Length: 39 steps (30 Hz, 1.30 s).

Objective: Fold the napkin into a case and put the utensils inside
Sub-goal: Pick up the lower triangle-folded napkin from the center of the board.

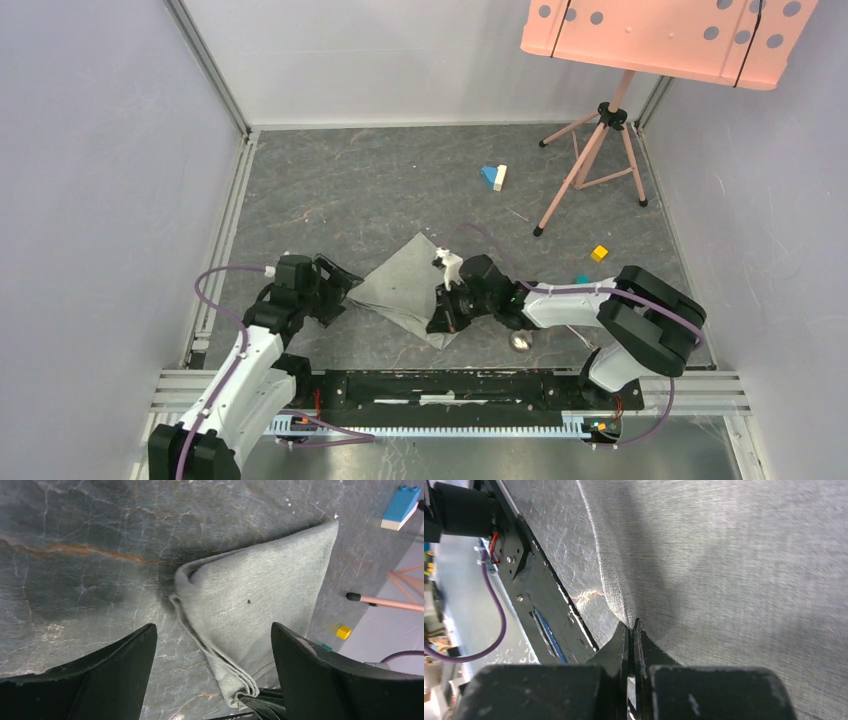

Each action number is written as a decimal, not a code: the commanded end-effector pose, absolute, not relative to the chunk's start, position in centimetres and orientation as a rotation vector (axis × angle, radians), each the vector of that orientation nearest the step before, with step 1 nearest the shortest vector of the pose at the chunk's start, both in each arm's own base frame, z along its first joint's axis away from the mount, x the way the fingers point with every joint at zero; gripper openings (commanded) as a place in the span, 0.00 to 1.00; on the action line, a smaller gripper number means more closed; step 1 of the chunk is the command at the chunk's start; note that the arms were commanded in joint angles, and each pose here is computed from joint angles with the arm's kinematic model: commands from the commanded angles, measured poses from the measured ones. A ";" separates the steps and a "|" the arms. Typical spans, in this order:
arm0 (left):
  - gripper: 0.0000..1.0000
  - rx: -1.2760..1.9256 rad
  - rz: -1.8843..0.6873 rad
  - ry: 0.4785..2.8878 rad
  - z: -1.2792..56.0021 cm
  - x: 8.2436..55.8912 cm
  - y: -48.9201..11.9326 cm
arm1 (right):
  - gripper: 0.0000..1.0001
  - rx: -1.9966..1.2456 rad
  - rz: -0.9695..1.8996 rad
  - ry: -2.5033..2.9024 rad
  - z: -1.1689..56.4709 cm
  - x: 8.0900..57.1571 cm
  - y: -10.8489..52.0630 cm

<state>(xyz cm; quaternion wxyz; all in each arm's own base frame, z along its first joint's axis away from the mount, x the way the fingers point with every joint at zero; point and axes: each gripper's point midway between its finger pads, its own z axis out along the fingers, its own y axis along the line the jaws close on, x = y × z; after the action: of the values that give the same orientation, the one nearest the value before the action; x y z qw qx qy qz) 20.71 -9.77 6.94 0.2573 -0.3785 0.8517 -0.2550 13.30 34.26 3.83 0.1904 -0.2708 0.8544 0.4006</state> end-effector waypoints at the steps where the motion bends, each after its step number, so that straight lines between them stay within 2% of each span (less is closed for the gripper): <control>1: 0.88 -1.180 -0.867 2.142 7.5 22.6 -10.7 | 0.00 -0.637 1.408 2.251 7.6 14.1 34.9; 6: 0.83 -1.185 -0.929 2.051 6.8 23.4 -10.8 | 0.00 -0.609 1.432 2.257 7.1 14.6 34.1; 12: 0.77 -1.111 -0.911 2.086 6.6 24.4 -11.1 | 0.01 -0.586 1.425 2.255 6.8 15.2 33.4; 17: 0.59 -1.094 -0.905 2.148 6.2 24.8 -11.7 | 0.01 -0.577 1.420 2.253 6.7 15.6 33.0; 21: 0.38 -1.110 -0.890 2.184 5.9 24.8 -11.8 | 0.00 -0.574 1.417 2.253 6.6 15.7 32.7; 27: 0.26 -1.043 -0.894 2.233 6.9 25.9 -12.5 | 0.00 -0.548 1.392 2.264 5.9 16.1 31.7; 34: 0.18 -0.931 -0.943 2.319 7.7 27.7 -14.5 | 0.00 -0.533 1.361 2.273 5.3 16.7 30.4; 39: 0.17 -0.856 -0.942 2.362 8.0 28.8 -16.6 | 0.00 -0.535 1.339 2.277 5.1 16.9 29.9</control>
<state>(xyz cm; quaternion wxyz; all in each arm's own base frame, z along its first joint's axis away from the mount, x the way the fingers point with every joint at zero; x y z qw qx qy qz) 26.82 -14.76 5.95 0.1963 -0.3688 0.8498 -0.3214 16.75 30.14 4.38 0.2044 -0.1757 0.8352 0.4793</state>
